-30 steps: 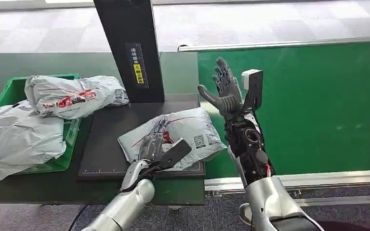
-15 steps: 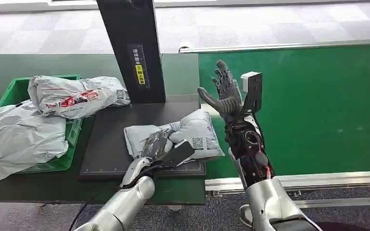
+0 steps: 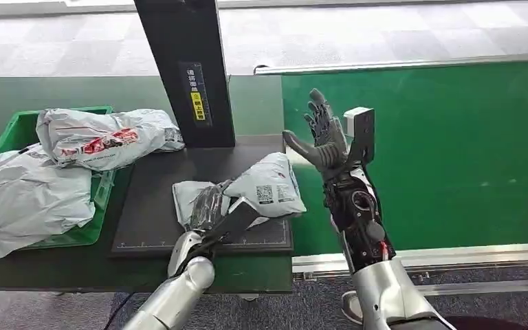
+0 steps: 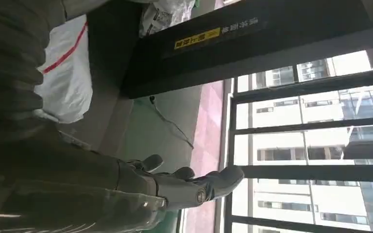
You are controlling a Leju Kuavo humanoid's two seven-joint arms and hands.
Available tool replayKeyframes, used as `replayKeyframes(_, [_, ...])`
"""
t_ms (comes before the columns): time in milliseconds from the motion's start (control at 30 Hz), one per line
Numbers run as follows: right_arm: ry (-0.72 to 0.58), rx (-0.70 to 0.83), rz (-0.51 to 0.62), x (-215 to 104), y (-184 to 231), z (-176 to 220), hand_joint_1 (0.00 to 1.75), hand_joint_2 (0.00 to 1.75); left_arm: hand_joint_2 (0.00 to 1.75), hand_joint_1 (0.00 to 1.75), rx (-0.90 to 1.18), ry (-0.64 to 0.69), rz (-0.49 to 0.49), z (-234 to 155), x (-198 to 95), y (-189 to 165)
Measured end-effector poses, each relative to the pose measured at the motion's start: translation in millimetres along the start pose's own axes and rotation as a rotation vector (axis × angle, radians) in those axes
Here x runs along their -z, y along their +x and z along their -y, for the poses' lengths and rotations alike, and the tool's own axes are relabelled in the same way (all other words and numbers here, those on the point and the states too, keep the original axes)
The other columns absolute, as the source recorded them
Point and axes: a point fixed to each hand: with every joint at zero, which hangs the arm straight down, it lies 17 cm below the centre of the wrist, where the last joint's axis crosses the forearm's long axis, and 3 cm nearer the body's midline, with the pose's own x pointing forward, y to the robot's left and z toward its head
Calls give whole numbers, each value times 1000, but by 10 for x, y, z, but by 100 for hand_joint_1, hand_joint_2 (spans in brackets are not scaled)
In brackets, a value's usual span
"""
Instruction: Moved the parcel from conveyor to table for the left to box.
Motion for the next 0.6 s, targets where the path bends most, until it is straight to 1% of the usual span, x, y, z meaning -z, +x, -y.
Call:
replayKeyframes(200, [-6,-14,0,-27,-17,77,0,175,175,175,-22,188,74,-499,-17,126])
replayKeyframes(300, [-8,-19,7,-32,-8,117,0,175,175,175,-3,307,150,-817,-142,303])
replayKeyframes(333, [-7,-20,10,-34,-3,128,0,175,175,175,16,345,181,-926,-186,374])
replayKeyframes(367, [-5,-19,15,-37,6,135,0,175,175,175,55,393,236,-1064,-241,498])
replayKeyframes(467, [4,-17,22,-37,17,137,0,175,175,175,151,469,353,-1338,-383,757])
replayKeyframes(533, [7,-18,30,-30,30,139,0,175,175,175,207,515,373,-1534,-444,808])
replayKeyframes(600, [14,-20,38,-23,44,145,0,175,175,175,283,532,381,-1654,-471,813])
